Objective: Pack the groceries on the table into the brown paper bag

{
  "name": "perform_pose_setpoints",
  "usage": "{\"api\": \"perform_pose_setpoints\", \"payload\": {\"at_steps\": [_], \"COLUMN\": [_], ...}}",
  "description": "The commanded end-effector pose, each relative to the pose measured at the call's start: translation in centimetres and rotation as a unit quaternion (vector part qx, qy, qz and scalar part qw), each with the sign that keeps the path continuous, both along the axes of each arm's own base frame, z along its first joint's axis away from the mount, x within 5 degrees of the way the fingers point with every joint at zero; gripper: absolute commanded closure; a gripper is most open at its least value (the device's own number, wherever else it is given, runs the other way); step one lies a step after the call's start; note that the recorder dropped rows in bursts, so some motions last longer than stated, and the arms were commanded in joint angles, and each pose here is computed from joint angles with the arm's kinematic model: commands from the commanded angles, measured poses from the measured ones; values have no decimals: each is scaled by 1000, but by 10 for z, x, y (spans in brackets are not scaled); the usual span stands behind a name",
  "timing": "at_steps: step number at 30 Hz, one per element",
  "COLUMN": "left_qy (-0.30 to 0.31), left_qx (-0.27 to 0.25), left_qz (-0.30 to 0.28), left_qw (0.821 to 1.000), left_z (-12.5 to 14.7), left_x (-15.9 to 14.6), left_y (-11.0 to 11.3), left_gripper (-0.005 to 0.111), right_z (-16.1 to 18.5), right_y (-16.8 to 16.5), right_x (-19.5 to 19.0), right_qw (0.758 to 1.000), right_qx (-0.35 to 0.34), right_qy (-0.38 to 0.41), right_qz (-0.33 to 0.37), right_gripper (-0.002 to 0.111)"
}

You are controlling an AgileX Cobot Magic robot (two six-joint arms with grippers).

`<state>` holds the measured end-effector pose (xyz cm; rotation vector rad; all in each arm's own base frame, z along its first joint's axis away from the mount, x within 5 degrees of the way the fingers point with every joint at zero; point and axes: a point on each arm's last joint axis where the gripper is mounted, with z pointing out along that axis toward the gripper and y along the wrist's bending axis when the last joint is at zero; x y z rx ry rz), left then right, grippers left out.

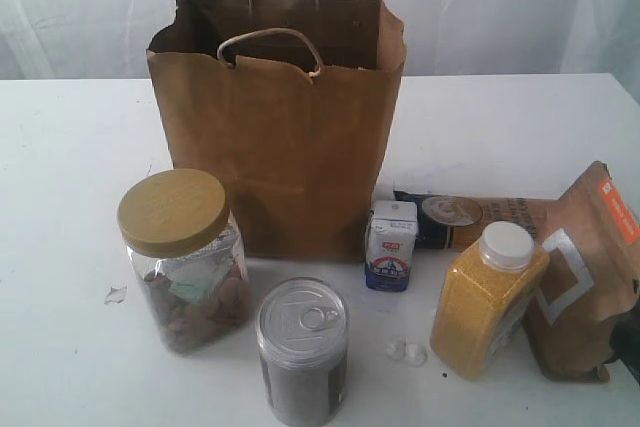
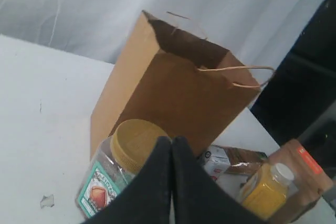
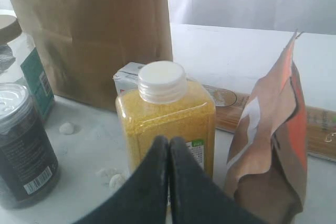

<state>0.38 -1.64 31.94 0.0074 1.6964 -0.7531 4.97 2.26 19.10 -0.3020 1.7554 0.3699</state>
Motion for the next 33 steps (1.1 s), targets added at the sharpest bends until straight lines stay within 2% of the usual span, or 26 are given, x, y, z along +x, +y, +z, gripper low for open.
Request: {"api": "perform_pose_setpoints", "payload": {"at_steps": [1,4,7,11,16,18,21,23,24,28,30,33], "left_qy": [-17,-26,-16,-7,-8,2,23,44,71,99,109,108], "left_qx": [93,163,254,309,326,329,332,311,296,292,287,291], "left_qz": [-40,-79,-162,-180,-154,-154,-154,-166,-179,-197,-215,-218], "left_qw": [995,983,953,934,933,932,930,935,936,931,927,925], "left_z": [39,57,83,104,119,117,108,98,84,64,59,58], "left_x": [-15,-13,-1,28,65,76,87,93,98,101,99,101], "left_y": [-1,-6,-20,-29,-37,-40,-43,-48,-52,-58,-62,-65], "left_gripper": [107,107,107,107,107,107,107,107,107,107,102,85], "right_z": [-1,-1,-1,-1,-1,-1,-1,-1,-1,-1,-1,-1], "right_y": [0,0,0,0,0,0,0,0,0,0,0,0], "right_x": [0,0,0,0,0,0,0,0,0,0,0,0], "right_qw": [1000,1000,1000,1000,1000,1000,1000,1000,1000,1000,1000,1000], "right_qx": [3,3,3,3,3,3,3,3,3,3,3,3], "right_qy": [0,0,0,0,0,0,0,0,0,0,0,0], "right_qz": [-3,-3,-3,-3,-3,-3,-3,-3,-3,-3,-3,-3], "right_gripper": [108,108,108,108,108,108,108,108,108,108,108,108]}}
